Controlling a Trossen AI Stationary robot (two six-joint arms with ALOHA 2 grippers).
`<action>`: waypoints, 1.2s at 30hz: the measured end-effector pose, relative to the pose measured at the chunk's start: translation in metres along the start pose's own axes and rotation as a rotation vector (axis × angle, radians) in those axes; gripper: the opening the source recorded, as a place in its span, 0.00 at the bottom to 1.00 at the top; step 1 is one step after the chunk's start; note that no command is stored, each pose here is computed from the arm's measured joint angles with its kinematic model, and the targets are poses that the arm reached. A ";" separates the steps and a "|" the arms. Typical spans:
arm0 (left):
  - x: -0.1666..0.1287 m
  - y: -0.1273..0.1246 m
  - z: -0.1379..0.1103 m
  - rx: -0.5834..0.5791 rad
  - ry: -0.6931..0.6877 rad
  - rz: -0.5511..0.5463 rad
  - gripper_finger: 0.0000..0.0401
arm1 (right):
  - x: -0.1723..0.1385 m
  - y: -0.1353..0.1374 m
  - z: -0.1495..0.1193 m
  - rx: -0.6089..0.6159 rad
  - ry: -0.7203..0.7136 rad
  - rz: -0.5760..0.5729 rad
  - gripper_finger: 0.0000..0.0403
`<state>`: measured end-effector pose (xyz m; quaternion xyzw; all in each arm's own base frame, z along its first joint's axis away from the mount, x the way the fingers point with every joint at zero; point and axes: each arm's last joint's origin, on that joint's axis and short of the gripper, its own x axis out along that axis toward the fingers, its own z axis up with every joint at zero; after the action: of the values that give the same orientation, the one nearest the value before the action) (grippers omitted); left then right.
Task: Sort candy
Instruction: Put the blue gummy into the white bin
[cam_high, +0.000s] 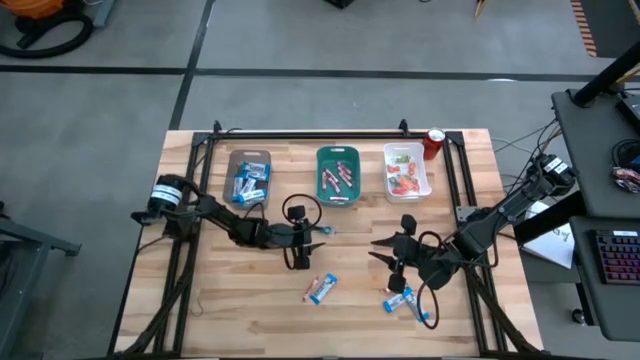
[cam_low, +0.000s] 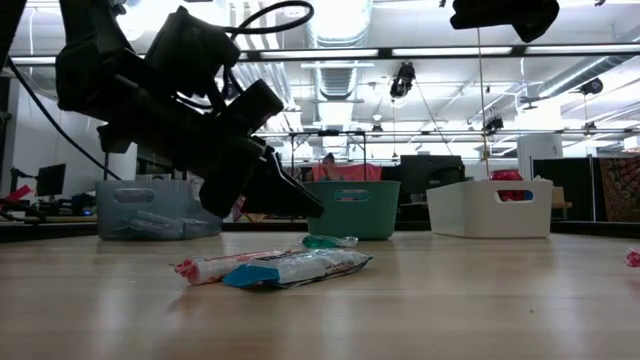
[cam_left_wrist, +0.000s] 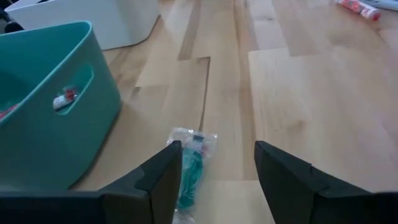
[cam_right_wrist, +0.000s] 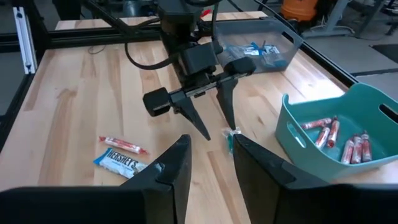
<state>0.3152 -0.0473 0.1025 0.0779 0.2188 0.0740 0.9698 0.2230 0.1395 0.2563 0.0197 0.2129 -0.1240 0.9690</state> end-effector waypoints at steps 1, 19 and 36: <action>0.000 0.000 0.000 0.003 0.000 0.001 0.47 | 0.000 0.000 0.000 0.000 0.000 0.000 0.28; 0.019 0.001 -0.029 -0.016 0.067 0.044 0.52 | 0.001 -0.001 -0.003 0.009 0.002 -0.002 0.28; 0.015 -0.006 -0.023 -0.065 0.032 -0.067 0.03 | 0.005 -0.003 -0.017 0.038 -0.002 0.000 0.27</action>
<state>0.3198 -0.0482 0.0748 0.0378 0.2343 0.0501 0.9701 0.2199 0.1370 0.2389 0.0378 0.2098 -0.1281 0.9686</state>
